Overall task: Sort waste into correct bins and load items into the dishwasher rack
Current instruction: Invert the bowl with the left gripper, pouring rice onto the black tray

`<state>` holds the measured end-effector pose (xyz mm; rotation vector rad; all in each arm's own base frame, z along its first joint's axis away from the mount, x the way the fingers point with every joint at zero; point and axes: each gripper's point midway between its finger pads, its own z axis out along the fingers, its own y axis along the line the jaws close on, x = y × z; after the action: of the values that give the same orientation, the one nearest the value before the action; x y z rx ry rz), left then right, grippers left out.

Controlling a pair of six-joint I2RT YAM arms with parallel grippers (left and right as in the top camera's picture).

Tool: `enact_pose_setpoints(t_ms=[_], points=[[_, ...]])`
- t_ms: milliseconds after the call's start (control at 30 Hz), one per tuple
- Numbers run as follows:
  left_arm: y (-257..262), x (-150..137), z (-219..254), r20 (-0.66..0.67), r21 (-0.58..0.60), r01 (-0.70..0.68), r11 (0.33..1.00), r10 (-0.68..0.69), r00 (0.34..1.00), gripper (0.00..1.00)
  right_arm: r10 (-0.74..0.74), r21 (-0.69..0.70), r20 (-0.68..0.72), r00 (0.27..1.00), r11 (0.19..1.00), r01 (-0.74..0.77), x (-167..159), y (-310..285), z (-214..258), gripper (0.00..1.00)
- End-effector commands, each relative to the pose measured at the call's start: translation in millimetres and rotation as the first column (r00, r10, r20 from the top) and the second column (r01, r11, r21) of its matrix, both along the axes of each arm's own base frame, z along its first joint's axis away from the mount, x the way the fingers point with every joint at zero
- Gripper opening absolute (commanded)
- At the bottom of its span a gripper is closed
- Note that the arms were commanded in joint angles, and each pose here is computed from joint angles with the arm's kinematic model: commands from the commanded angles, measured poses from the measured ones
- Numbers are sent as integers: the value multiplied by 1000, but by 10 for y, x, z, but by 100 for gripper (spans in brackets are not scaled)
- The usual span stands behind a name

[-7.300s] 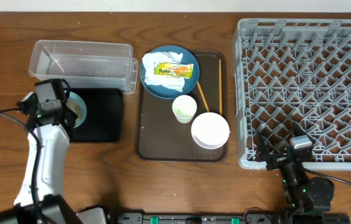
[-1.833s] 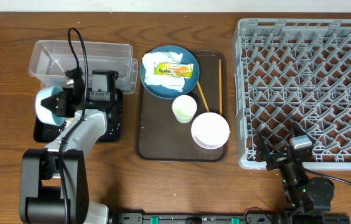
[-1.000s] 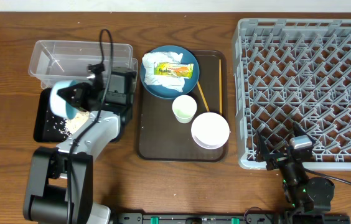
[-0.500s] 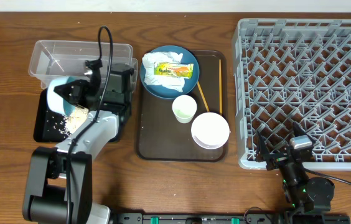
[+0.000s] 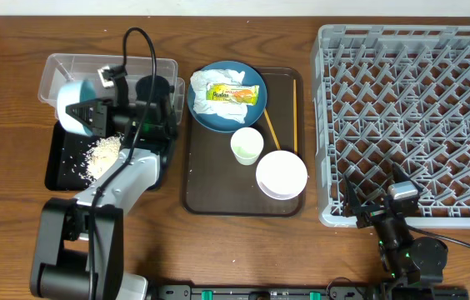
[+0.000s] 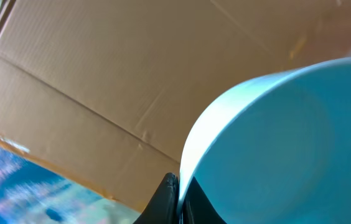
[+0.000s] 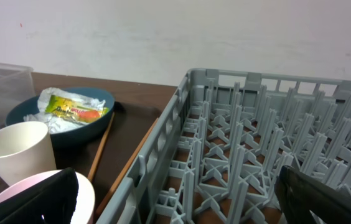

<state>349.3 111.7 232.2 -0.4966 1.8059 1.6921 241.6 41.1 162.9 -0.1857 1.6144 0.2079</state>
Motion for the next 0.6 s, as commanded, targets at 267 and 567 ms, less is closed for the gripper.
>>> enact_pose_setpoints(t_ms=[267,567], points=[[247,-497,858,435,-86,-66,994,97,895,6,15,-4,-2,1000,1000,-15,-7,34,-9,99],[281,-204,1032,366,-5,121,993,-110,924,6,15,-4,-2,1000,1000,-15,-7,33,-9,99]])
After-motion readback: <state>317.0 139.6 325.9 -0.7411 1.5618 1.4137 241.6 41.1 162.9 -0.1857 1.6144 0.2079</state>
